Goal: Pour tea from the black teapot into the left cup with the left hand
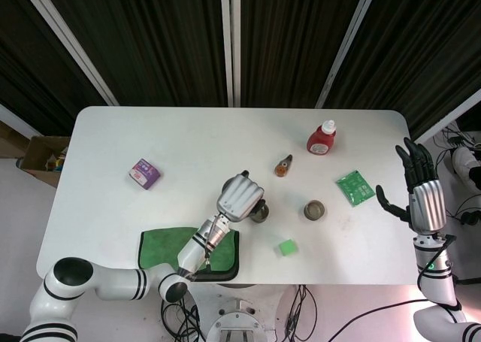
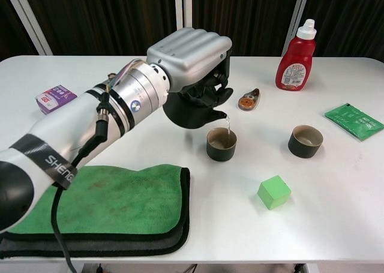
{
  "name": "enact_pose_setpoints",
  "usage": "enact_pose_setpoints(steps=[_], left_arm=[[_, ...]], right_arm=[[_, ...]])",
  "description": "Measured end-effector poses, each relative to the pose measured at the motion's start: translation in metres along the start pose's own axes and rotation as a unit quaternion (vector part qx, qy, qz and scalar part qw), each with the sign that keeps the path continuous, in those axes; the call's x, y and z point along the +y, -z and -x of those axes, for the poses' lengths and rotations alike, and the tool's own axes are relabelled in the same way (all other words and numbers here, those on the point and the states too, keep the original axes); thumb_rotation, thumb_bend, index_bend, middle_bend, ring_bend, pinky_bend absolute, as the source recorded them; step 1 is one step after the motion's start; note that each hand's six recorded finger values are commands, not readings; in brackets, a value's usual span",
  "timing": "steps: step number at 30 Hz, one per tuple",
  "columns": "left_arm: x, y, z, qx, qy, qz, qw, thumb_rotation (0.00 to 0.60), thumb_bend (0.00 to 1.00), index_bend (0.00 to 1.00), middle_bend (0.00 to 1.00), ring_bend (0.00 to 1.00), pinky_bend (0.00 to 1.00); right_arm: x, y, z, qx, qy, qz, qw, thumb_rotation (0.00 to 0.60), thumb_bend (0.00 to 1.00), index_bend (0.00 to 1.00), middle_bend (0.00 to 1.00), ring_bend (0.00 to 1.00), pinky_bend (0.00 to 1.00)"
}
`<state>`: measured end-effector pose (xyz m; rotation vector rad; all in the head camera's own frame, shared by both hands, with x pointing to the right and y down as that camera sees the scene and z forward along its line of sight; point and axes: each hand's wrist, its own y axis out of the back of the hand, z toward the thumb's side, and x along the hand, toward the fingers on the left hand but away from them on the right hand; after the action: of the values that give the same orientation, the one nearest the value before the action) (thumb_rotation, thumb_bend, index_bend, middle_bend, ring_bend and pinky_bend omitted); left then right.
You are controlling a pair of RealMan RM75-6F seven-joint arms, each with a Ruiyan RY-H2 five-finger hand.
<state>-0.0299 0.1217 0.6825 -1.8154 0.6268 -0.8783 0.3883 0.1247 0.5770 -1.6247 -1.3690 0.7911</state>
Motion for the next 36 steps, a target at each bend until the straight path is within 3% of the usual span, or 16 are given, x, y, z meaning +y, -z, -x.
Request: enact_pose_setpoints(steps=[36], left_arm=[[-0.0002, -0.0006, 0.0039, -0.006, -0.007, -0.030, 0.9995, 0.600, 0.48, 1.00, 1.00, 1.00, 0.48]], right_arm=[[-0.0012, -0.0024, 0.0011, 0.002, -0.002, -0.001, 1.0000, 0.600, 0.36, 0.00, 0.00, 0.00, 0.00]])
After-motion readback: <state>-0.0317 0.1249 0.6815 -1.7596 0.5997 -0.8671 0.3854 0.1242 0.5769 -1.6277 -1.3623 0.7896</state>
